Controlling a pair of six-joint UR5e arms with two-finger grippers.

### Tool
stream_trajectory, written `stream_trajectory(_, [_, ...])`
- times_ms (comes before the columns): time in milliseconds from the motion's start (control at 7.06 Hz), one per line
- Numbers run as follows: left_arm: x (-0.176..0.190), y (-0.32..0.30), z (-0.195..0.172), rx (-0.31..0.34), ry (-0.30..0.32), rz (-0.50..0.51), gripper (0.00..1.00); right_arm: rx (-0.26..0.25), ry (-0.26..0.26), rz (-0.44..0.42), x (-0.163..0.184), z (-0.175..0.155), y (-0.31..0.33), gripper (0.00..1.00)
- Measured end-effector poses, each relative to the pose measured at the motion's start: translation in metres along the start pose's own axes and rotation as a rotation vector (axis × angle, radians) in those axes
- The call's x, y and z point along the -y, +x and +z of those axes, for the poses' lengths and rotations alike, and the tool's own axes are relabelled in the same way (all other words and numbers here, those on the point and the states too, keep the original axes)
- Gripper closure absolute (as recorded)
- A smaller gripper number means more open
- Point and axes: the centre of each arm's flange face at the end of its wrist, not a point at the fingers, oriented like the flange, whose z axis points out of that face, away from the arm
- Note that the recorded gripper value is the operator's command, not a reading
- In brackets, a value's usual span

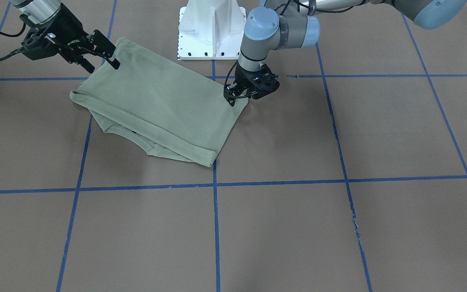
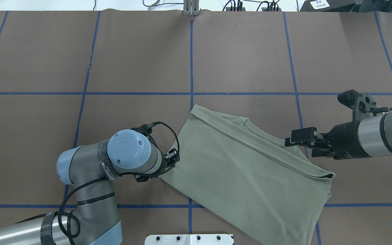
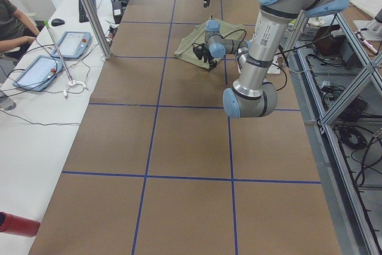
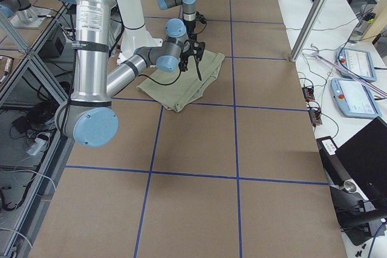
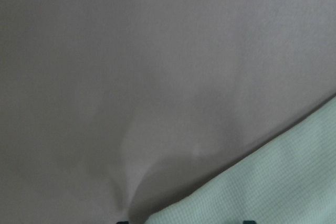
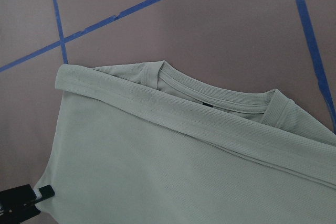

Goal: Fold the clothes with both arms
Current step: 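Grasp the shirt corner with the left gripper and pull it away from the robot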

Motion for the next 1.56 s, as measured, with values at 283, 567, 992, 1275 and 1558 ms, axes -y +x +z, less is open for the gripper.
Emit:
stream_trajectory(283, [-0.002, -0.001, -0.001, -0.001, -0.003, 0.001, 1.00, 0.000, 0.003, 0.002, 0.001, -0.002, 0.001, 0.00])
stream_trajectory(567, [-0.002, 0.000, -0.007, -0.011, -0.006, 0.004, 1.00, 0.000, 0.008, 0.006, 0.004, -0.004, 0.002, 0.00])
stream_trajectory(992, [0.030, 0.008, -0.025, -0.042, 0.032, -0.013, 1.00, 0.002, 0.017, 0.010, 0.008, -0.006, 0.002, 0.00])
stream_trajectory(1275, [0.071, 0.013, -0.031, -0.046, 0.083, -0.023, 1.00, 0.002, 0.025, 0.015, 0.011, -0.008, 0.003, 0.00])
stream_trajectory(1558, [0.118, 0.018, -0.037, -0.047, 0.139, -0.023, 1.00, 0.002, 0.034, 0.019, 0.014, -0.010, 0.004, 0.00])
